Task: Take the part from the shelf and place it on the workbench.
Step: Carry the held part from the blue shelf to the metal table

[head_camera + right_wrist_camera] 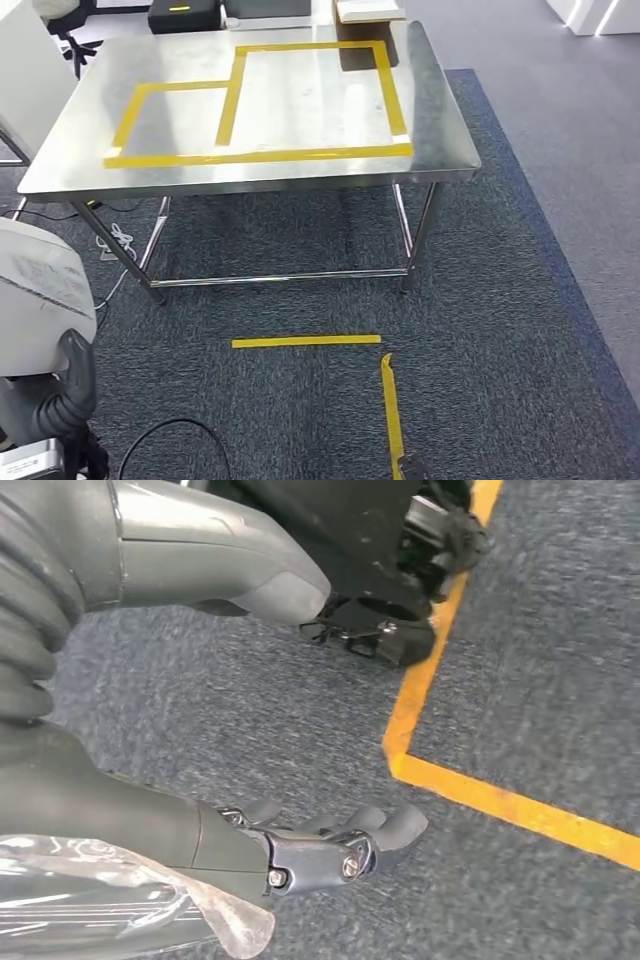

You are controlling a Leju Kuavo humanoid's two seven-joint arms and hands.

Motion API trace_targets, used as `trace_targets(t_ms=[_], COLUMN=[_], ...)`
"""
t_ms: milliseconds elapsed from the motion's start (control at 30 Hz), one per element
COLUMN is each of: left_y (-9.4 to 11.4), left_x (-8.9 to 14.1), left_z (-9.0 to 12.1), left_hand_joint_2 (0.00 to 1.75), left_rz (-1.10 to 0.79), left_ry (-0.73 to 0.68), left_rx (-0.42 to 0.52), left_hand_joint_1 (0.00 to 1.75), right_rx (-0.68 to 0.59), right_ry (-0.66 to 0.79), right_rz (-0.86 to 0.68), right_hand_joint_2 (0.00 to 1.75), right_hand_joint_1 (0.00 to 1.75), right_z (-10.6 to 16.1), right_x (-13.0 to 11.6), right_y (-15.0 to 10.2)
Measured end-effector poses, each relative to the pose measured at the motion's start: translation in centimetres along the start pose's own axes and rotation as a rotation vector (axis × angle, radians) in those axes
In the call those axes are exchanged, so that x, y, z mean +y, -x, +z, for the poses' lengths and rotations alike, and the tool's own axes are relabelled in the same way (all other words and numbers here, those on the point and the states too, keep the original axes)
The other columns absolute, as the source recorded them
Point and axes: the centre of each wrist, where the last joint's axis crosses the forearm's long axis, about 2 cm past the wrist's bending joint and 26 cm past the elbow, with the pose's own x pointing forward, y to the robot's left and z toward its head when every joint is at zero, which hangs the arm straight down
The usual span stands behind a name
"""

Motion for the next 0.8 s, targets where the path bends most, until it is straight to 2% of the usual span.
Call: trace_targets(t_ms=[800], left_y=[-0.24], left_x=[0.02], left_z=[0.35], left_hand_joint_2=[1.75], left_rz=[0.017], left_ry=[-0.039], left_rx=[0.017], left_hand_joint_1=[1.75], right_rx=[0.015], right_ry=[0.005], right_rz=[-0.001], right_hand_joint_2=[1.75], right_hand_joint_1=[0.00], right_z=[0.34], right_x=[0.34], right_y=[0.85])
